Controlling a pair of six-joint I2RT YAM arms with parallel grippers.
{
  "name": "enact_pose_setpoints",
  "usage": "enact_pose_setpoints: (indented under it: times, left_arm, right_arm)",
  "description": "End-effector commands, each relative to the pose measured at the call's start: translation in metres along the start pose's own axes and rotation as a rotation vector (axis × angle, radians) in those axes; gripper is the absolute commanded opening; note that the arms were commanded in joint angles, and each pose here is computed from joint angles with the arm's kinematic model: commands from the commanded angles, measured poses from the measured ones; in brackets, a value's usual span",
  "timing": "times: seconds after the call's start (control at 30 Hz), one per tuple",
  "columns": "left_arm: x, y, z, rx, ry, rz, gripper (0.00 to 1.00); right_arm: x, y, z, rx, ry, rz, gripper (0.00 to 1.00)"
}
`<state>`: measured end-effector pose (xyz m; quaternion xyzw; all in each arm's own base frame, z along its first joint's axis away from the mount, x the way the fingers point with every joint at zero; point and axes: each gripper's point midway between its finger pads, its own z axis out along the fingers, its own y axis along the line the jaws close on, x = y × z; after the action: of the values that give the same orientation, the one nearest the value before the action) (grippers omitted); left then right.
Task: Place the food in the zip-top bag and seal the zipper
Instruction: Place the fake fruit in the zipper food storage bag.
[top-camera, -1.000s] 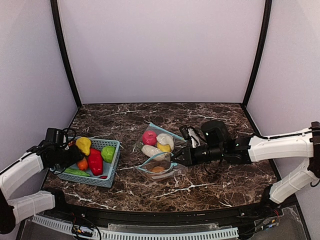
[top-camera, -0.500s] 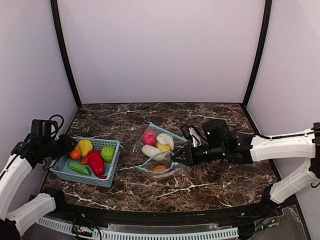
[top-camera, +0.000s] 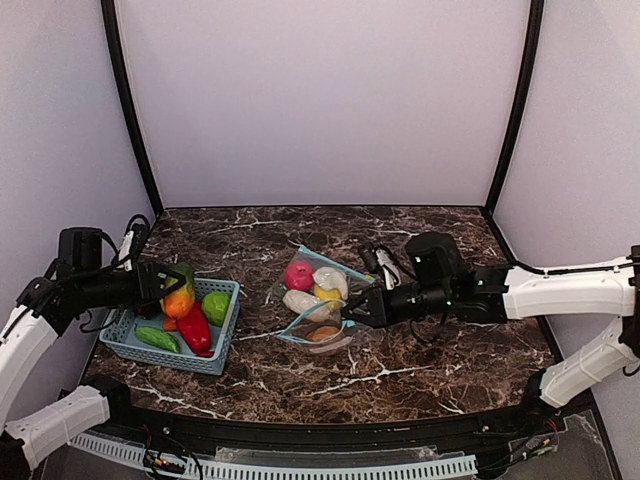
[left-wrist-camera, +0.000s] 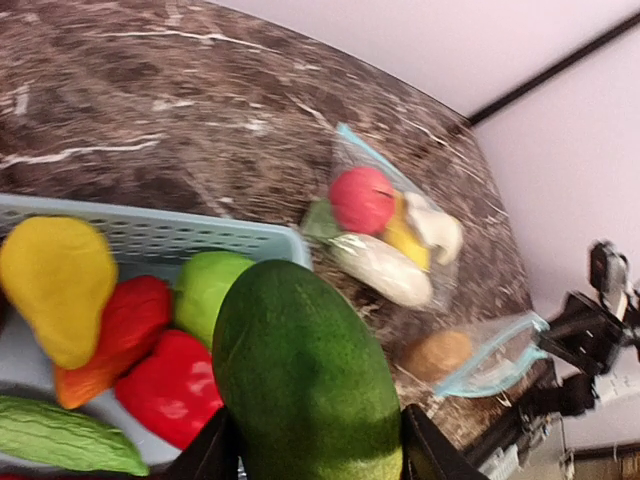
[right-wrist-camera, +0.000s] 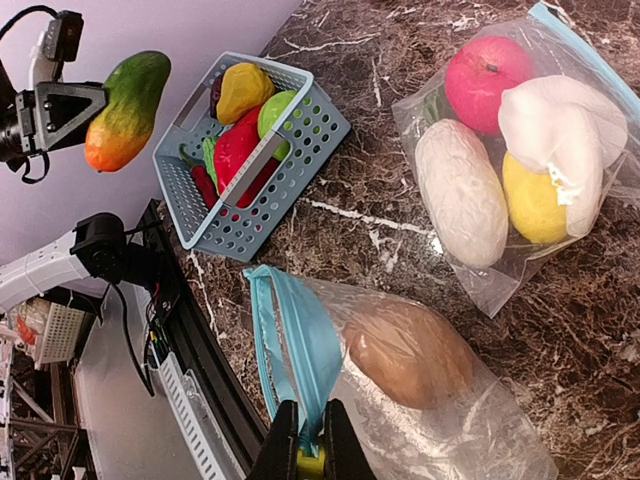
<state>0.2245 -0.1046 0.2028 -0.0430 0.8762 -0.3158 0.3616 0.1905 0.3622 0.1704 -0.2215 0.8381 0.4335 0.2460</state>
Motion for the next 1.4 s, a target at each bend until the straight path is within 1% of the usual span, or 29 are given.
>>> enact_pose_setpoints:
  times: [0.0, 0.1, 0.2, 0.3, 0.4, 0.53, 0.57, 0.63, 0.8, 1.03, 1.27, 1.37]
  left_arm:
    - [0.003, -0.081, -0.01, 0.322, 0.064, 0.168, 0.37]
    - [0.024, -0.114, -0.001, 0.421, 0.167, 0.237, 0.37]
    - [0.038, -0.14, 0.009, 0.482, 0.258, 0.293, 0.37]
    - [0.062, -0.168, 0.015, 0.559, 0.367, 0.373, 0.37]
    - [0.083, -0.185, 0.032, 0.596, 0.482, 0.412, 0.37]
    - [0.106, -0.204, 0.045, 0.643, 0.584, 0.465, 0.36]
    - [0.106, -0.208, 0.047, 0.653, 0.583, 0.478, 0.36]
    - [0.114, -0.21, 0.059, 0.648, 0.619, 0.484, 0.36]
    - [0.128, -0.214, 0.073, 0.654, 0.681, 0.502, 0.36]
    - [0.14, -0.204, 0.089, 0.611, 0.731, 0.52, 0.36]
    - [0.144, -0.196, 0.108, 0.568, 0.746, 0.561, 0.35]
    - [0.144, -0.195, 0.114, 0.564, 0.741, 0.581, 0.37]
  right_arm:
    - [-0.011, 0.017, -0.007, -0.057, -0.011, -0.052, 0.0]
    - [-0.01, 0.022, -0.006, -0.083, 0.003, -0.064, 0.0]
    - [-0.009, 0.024, -0.005, -0.094, 0.016, -0.063, 0.0]
    - [-0.005, 0.022, 0.0, -0.096, 0.033, -0.057, 0.0]
    - [-0.001, 0.021, 0.004, -0.107, 0.048, -0.048, 0.0]
    - [0.001, 0.023, 0.005, -0.134, 0.051, -0.04, 0.0]
    - [0.002, 0.023, 0.005, -0.139, 0.054, -0.04, 0.0]
    - [0.004, 0.026, 0.006, -0.16, 0.061, -0.039, 0.0]
    - [0.008, 0.028, 0.007, -0.181, 0.075, -0.034, 0.0]
    - [0.017, 0.03, 0.012, -0.229, 0.119, -0.027, 0.0]
    - [0.021, 0.038, 0.011, -0.287, 0.138, -0.036, 0.0]
    - [0.025, 0.038, 0.012, -0.304, 0.154, -0.033, 0.0]
